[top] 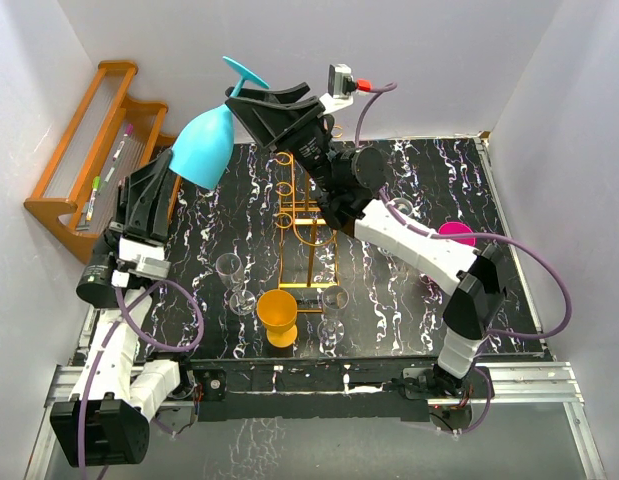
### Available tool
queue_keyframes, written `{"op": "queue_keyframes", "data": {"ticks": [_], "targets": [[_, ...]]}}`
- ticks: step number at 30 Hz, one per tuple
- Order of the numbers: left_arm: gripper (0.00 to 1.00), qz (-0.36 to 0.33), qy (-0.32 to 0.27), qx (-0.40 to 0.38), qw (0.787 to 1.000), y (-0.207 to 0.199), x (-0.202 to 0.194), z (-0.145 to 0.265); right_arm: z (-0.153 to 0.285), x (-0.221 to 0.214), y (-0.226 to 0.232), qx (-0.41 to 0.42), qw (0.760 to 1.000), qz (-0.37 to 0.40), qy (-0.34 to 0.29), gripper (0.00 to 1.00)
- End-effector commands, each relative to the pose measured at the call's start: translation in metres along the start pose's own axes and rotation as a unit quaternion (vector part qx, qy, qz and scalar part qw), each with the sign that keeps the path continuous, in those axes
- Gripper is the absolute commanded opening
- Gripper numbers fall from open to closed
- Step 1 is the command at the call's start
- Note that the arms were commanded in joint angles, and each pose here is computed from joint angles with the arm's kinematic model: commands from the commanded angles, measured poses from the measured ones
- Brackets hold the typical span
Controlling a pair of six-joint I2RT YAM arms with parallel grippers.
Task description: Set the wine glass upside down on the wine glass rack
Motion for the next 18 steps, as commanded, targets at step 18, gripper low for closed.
{"op": "queue_keyframes", "data": {"ticks": [18], "targets": [[0.00,-0.121,-0.066,0.004,0.990,0.001,0.016,-0.008,0.000,-0.006,0.003,0.008,1.000,-0.001,-0.006,0.49]]}}
Point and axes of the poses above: each gripper's point midway between its finger pads, its own z axis back along the fingers, its own y axis along the line the jaws close on, x = y × z, the point moved 9 cm from there along z, back along the fingers, and after that the axes turned 3 degrees about -z, right-handed, at the moved point
